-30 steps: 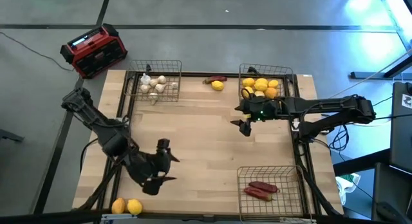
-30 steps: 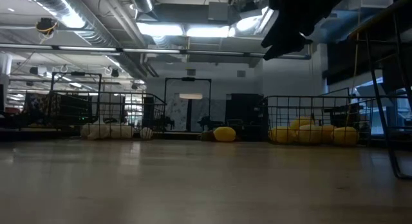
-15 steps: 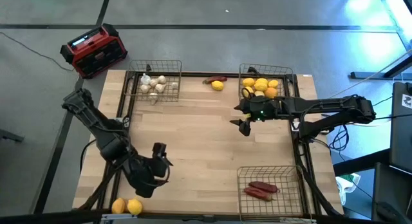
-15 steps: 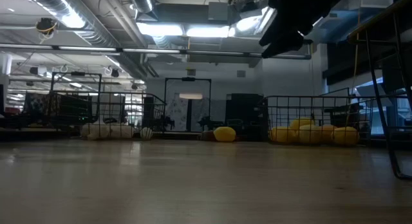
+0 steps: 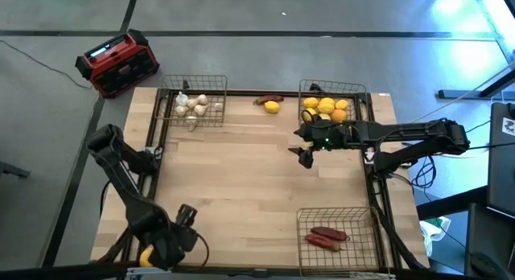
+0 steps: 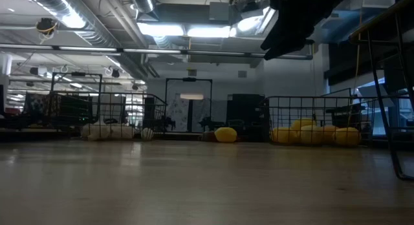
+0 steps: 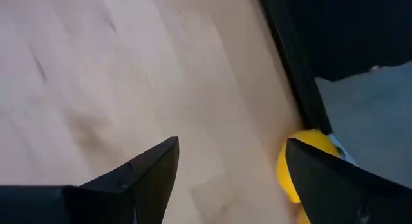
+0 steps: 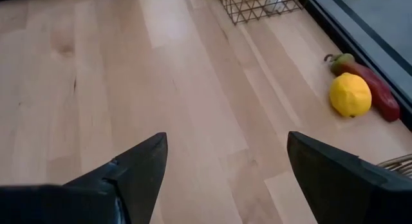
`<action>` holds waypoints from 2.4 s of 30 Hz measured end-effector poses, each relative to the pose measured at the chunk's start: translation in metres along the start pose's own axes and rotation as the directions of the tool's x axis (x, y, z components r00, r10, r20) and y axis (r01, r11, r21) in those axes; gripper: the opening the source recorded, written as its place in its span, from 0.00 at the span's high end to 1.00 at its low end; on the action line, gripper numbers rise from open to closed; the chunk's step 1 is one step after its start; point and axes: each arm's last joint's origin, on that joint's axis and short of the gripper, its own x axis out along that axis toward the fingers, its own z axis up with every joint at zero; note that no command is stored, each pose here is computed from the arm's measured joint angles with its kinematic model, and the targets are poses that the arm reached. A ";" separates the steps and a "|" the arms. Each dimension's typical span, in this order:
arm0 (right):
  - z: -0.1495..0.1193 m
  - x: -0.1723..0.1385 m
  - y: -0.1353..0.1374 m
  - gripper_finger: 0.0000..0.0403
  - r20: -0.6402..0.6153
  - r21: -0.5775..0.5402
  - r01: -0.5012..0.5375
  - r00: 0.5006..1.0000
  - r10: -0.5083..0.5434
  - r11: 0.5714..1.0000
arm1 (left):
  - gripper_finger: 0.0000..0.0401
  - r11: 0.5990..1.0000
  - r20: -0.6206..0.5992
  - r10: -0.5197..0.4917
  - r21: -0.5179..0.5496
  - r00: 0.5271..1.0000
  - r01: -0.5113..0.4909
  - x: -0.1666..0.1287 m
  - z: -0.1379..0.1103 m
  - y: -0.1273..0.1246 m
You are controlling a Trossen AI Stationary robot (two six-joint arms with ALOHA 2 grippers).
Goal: Sort produce into baskets
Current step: Put the yellow lemon into the top right wire basket
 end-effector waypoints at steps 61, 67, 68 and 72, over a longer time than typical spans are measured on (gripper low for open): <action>-0.002 0.000 -0.001 0.21 -0.011 -0.019 0.021 1.000 -0.021 1.000 | 0.44 0.983 -0.230 0.076 -0.146 0.970 -0.112 0.064 -0.031 -0.032; 0.001 0.000 0.000 0.21 0.016 -0.013 0.016 1.000 -0.016 1.000 | 0.44 0.949 -0.126 0.185 -0.234 0.975 -0.210 0.020 -0.024 0.007; 0.001 0.000 0.000 0.21 0.018 -0.012 0.015 1.000 -0.015 1.000 | 0.44 0.941 -0.090 0.202 -0.259 0.975 -0.219 0.012 -0.023 0.013; 0.003 0.002 0.001 0.21 0.029 -0.010 0.010 1.000 -0.009 1.000 | 0.43 0.897 0.058 0.296 -0.360 0.954 -0.257 -0.016 -0.019 0.037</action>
